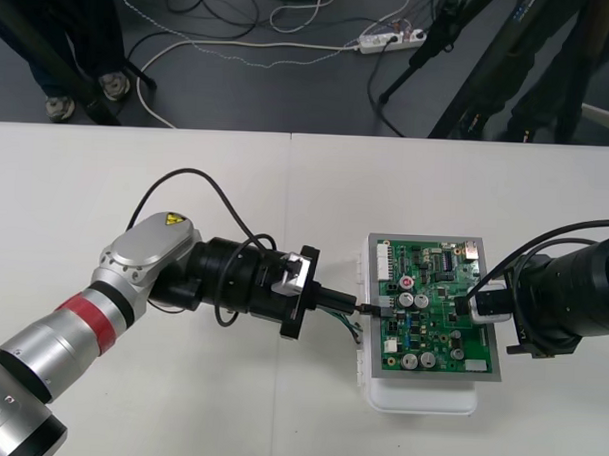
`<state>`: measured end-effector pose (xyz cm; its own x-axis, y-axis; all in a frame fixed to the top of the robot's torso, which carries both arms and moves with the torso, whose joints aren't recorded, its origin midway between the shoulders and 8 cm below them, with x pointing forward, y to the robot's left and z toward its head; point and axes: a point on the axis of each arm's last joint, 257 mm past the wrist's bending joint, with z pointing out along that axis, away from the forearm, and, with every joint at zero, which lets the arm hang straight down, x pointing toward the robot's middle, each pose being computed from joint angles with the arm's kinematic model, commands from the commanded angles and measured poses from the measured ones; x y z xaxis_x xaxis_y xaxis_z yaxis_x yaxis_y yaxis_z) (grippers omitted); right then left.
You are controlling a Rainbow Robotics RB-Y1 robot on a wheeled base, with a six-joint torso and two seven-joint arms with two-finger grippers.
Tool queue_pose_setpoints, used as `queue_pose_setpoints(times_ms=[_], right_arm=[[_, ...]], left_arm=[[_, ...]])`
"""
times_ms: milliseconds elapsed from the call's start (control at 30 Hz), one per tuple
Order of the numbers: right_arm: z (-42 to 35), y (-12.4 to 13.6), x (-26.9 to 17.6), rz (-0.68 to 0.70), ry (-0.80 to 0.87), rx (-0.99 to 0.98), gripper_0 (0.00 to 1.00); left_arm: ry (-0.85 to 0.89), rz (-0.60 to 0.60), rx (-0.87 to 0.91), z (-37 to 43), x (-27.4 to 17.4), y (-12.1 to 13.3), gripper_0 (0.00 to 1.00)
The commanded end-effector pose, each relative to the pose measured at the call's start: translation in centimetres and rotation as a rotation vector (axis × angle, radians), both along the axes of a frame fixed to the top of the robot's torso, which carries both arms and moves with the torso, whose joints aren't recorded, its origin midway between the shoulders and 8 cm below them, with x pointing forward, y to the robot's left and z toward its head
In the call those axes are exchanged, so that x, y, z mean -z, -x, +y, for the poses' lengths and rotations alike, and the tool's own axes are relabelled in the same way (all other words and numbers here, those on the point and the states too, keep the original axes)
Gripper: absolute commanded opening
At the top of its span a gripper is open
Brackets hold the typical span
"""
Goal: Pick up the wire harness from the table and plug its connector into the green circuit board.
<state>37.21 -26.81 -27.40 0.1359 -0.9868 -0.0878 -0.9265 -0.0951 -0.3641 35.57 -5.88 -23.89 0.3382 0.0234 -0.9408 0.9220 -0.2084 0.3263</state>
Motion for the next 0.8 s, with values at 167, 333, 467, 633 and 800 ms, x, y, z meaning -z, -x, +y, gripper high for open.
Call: queue_pose_setpoints(times_ms=[167, 333, 467, 633, 800], right_arm=[[2.2, -0.3, -0.3, -0.002, -0.040, -0.010, 1.00], [2.4, -0.2, -0.3, 0.001, -0.044, -0.011, 1.00], [2.6, -0.1, -0.2, 0.002, -0.050, -0.012, 1.00], [2.9, -0.1, -0.2, 0.003, -0.059, -0.012, 1.00], [3.0, -0.1, -0.2, 0.004, -0.062, -0.011, 1.00]], left_arm=[[0.034, -0.073, 0.031, -2.6, -1.9, 0.0, 0.00], [0.029, -0.072, 0.031, -2.7, -1.7, 0.0, 0.00], [0.027, -0.072, 0.031, -2.7, -1.7, 0.0, 0.00], [0.022, -0.073, 0.032, -2.7, -1.5, 0.0, 0.00], [0.016, -0.076, 0.035, -2.7, -1.4, 0.1, 0.00]])
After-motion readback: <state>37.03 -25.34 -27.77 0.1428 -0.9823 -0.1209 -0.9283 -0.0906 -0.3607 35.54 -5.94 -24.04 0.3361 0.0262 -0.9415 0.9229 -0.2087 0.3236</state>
